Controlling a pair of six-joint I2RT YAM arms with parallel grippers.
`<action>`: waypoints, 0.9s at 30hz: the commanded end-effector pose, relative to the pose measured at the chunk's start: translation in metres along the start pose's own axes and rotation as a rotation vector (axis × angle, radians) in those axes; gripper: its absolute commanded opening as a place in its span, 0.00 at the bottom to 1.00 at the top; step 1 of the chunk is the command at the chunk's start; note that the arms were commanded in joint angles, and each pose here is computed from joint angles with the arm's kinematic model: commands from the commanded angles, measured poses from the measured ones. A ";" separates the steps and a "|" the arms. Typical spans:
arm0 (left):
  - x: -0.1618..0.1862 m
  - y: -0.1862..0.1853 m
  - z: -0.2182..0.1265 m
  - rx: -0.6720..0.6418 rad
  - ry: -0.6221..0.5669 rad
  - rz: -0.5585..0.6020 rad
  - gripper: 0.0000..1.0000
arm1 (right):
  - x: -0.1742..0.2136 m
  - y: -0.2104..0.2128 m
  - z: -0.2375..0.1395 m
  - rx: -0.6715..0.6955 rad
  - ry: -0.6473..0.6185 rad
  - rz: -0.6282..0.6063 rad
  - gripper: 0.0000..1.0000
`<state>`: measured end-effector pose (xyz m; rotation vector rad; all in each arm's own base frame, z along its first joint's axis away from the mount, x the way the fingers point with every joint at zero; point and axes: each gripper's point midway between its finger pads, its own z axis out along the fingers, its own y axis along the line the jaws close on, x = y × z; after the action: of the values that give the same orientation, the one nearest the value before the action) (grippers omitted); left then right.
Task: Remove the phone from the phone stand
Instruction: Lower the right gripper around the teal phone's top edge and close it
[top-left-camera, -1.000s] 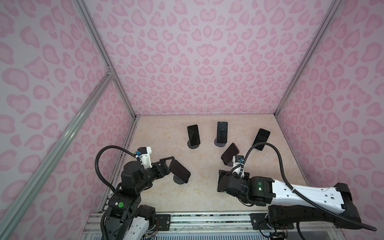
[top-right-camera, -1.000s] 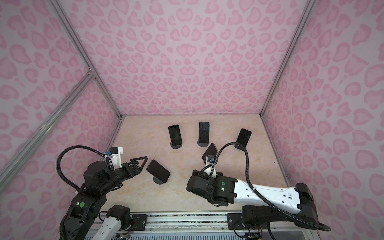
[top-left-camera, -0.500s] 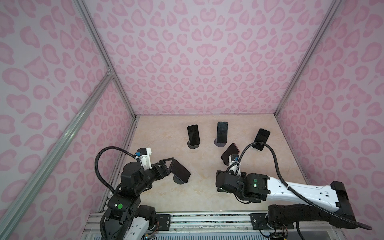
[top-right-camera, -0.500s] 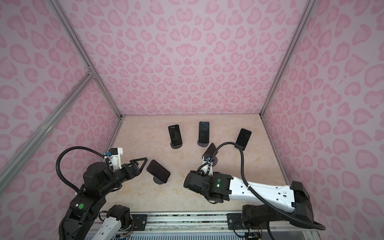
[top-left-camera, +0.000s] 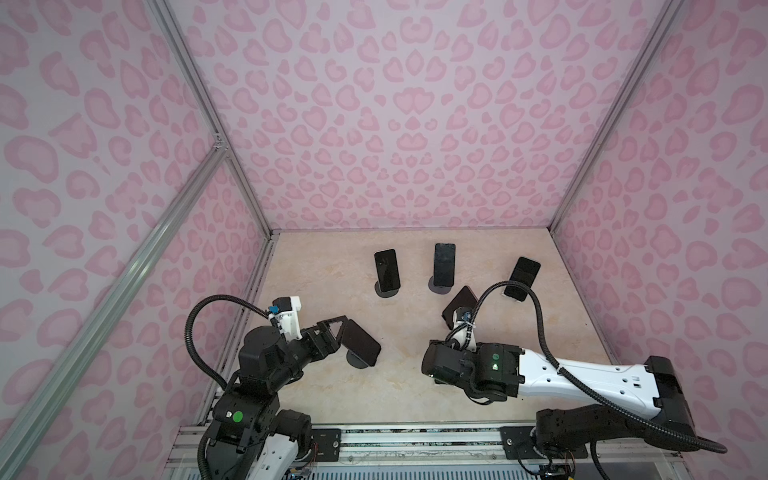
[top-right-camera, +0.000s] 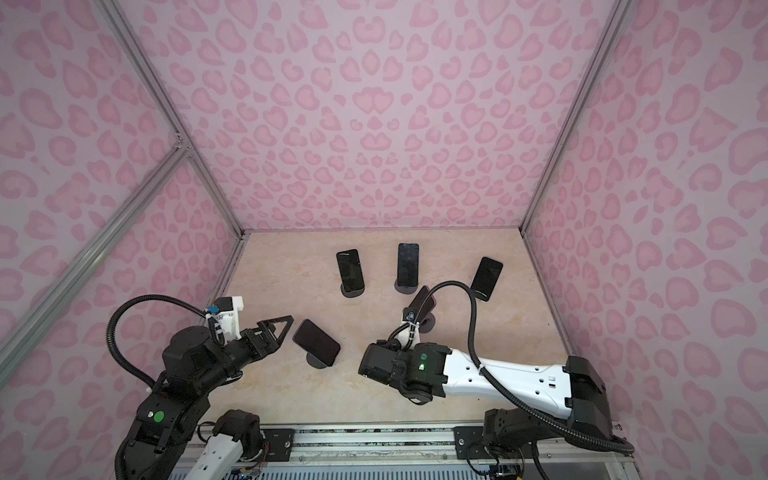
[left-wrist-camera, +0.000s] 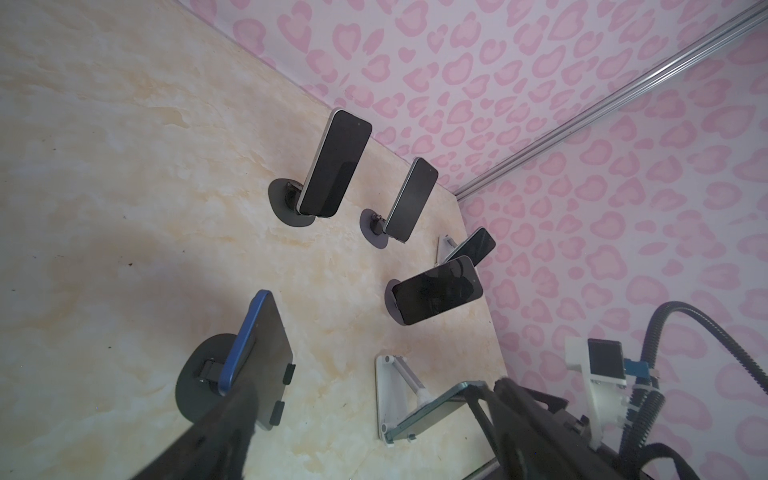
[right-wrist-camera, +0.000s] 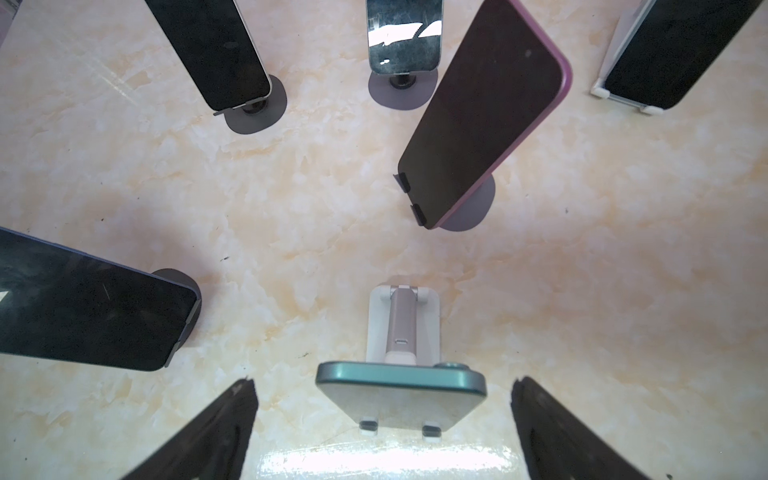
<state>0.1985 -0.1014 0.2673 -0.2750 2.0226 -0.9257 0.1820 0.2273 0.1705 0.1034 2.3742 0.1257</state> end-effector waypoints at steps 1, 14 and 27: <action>0.000 0.001 0.000 -0.005 -0.005 0.000 0.91 | 0.004 -0.004 0.004 0.000 -0.008 0.025 0.98; 0.001 0.003 0.000 -0.008 -0.006 0.000 0.91 | 0.010 -0.001 0.012 0.004 -0.007 0.027 0.89; 0.003 0.005 0.001 -0.015 0.000 0.002 0.91 | 0.012 -0.005 0.019 0.064 -0.022 0.002 0.83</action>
<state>0.1974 -0.1009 0.2616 -0.2806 2.0343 -0.9205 0.1827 0.2278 0.1456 0.1106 2.3847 0.0753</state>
